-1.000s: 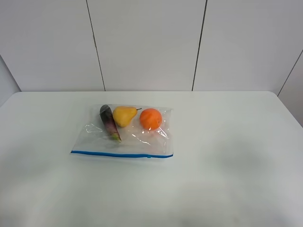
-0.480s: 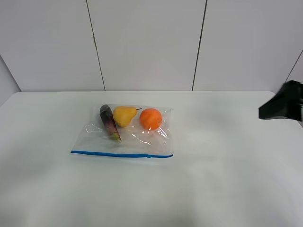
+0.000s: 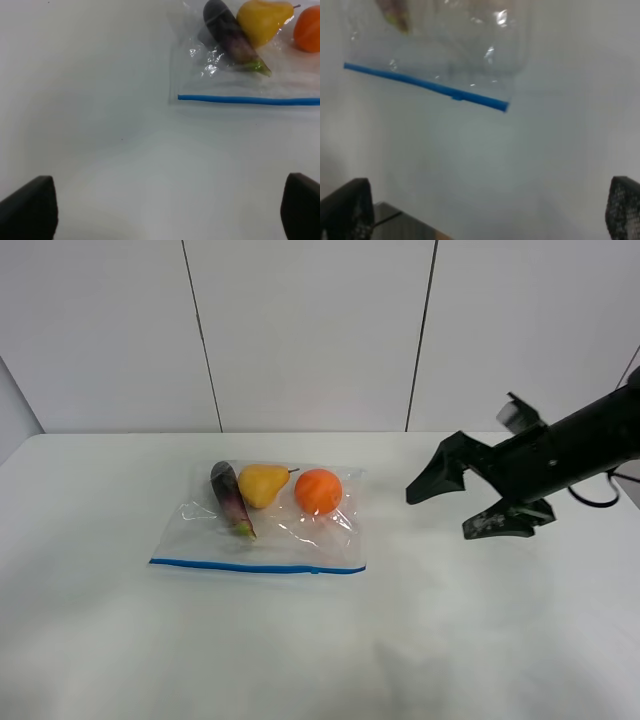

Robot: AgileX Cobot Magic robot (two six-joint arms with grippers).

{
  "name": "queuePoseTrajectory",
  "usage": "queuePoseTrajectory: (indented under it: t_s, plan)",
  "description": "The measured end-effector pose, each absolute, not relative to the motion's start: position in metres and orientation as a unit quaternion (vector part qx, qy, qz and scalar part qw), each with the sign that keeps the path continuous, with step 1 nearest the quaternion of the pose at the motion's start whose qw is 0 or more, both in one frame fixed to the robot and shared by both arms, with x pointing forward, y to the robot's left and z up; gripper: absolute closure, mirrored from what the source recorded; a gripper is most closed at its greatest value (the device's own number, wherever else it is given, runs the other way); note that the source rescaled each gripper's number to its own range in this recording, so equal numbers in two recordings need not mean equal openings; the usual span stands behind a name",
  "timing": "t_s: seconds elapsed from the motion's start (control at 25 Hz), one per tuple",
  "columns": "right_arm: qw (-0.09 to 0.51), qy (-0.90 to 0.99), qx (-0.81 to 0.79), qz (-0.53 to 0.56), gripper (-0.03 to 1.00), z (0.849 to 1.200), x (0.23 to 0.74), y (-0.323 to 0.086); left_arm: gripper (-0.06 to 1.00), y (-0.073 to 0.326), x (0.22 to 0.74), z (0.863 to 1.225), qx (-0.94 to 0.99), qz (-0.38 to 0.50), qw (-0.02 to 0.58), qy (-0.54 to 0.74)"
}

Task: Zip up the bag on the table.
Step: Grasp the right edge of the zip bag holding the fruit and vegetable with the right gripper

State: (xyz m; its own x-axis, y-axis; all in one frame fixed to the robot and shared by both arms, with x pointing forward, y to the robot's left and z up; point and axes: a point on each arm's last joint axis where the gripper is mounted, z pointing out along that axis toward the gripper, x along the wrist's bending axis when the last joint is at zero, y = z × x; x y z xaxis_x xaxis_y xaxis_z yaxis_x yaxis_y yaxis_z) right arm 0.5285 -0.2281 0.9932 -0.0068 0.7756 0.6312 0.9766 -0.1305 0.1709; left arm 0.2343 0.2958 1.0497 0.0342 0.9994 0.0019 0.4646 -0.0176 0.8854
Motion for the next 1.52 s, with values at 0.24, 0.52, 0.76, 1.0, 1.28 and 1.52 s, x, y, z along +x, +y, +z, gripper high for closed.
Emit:
queuePoseTrajectory:
  t_s: [0.24, 0.52, 0.76, 1.0, 1.28, 1.52]
  plan:
    - [0.202, -0.631, -0.691, -0.288, -0.03, 0.943, 0.544, -0.193, -0.06, 0.296, 0.234, 1.05, 0.616, 0.36, 0.371, 0.594]
    - [0.222, -0.607, -0.708, -0.285, -0.01, 0.905, 0.555, -0.188, -0.06, 0.296, 0.234, 1.05, 0.616, 0.36, 0.371, 0.594]
    - [0.251, -0.567, -0.723, -0.304, 0.01, 0.884, 0.561, -0.181, -0.06, 0.296, 0.234, 1.05, 0.616, 0.36, 0.371, 0.594]
    - [0.268, -0.565, -0.721, -0.3, 0.03, 0.867, 0.558, -0.16, -0.06, 0.296, 0.234, 1.05, 0.616, 0.36, 0.371, 0.594]
    - [0.249, -0.569, -0.727, -0.294, 0.29, 0.86, 0.556, -0.15, -0.06, 0.296, 0.234, 1.05, 0.616, 0.36, 0.371, 0.594]
    - [0.243, -0.569, -0.728, -0.294, 0.37, 0.86, 0.557, -0.15, -0.06, 0.296, 0.234, 1.05, 0.616, 0.36, 0.371, 0.594]
